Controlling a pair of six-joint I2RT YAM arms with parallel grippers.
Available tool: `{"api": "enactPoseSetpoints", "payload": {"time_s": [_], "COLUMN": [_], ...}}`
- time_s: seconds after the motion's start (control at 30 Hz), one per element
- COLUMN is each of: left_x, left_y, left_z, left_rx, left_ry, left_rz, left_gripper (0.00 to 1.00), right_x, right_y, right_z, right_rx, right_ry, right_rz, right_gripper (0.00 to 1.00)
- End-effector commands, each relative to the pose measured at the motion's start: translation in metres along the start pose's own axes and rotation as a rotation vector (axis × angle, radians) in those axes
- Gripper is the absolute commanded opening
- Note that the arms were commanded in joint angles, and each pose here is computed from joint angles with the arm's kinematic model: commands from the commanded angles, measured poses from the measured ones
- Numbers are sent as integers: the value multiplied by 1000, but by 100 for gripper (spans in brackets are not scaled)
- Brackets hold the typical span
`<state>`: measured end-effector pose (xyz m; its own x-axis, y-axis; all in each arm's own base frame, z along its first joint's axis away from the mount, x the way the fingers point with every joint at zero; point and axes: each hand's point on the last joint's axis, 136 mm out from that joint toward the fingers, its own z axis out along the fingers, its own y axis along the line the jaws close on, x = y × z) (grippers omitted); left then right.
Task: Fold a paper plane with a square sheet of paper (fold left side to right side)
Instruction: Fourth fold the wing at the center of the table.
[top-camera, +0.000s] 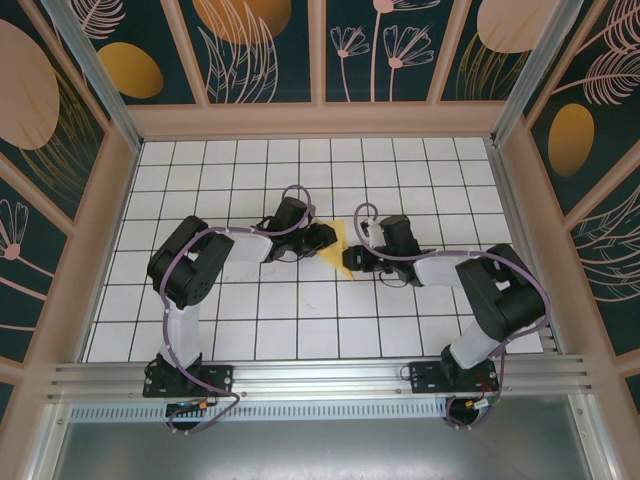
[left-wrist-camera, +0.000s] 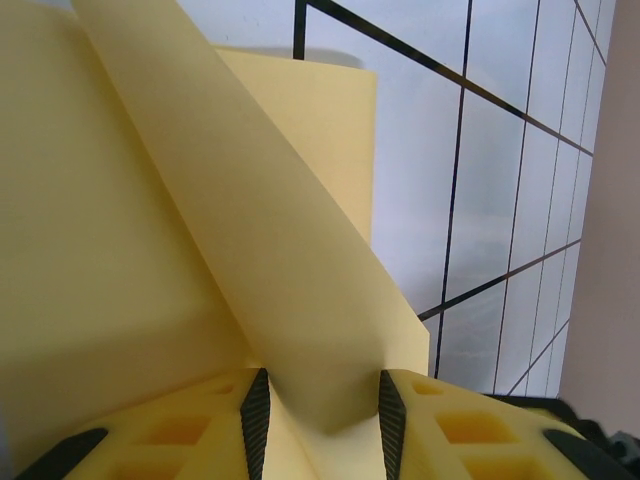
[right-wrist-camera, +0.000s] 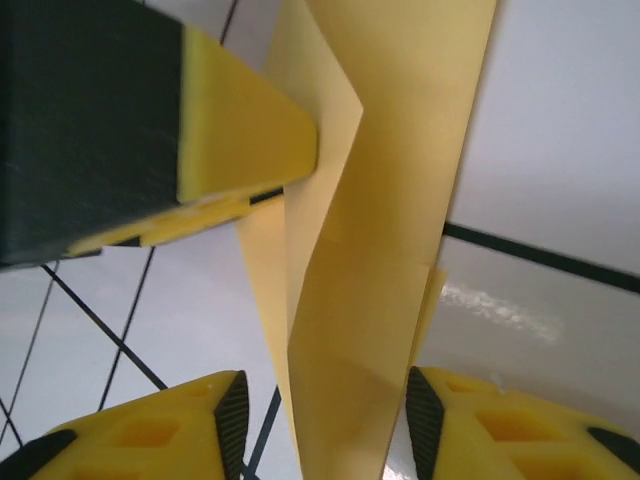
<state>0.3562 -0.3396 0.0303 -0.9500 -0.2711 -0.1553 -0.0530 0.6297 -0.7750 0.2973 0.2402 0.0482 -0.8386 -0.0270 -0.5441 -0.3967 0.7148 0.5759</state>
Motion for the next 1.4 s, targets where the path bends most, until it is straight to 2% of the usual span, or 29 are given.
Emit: {"api": "enactPoseSetpoints", "payload": {"time_s": [0.0, 0.23, 0.47, 0.67, 0.87, 1.13, 1.37], "left_x": [5, 5, 5, 6, 5, 6, 6], "left_y": [14, 12, 12, 12, 12, 12, 13], "left_z": [6, 5, 4, 4, 4, 4, 4], "left_rx": [-56, -52, -54, -54, -55, -56, -58], "left_ry": [13, 10, 9, 10, 8, 11, 12], "left_rz": [0, 2, 2, 3, 3, 4, 4], "left_gripper": [37, 37, 37, 37, 37, 38, 38], "right_x": [-21, -23, -17, -14, -11, -6, -8], "right_y": [12, 14, 12, 10, 3, -11, -11], "right_z": [-15, -3, 12, 18, 21, 23, 22], "right_rx": [-83, -190, -223, -224, -194, -124, -129], "right_ry": [-37, 25, 62, 84, 94, 105, 97], "right_rz": [10, 82, 118, 123, 123, 134, 136], "right_gripper": [53, 48, 40, 28, 10, 6, 6]}}
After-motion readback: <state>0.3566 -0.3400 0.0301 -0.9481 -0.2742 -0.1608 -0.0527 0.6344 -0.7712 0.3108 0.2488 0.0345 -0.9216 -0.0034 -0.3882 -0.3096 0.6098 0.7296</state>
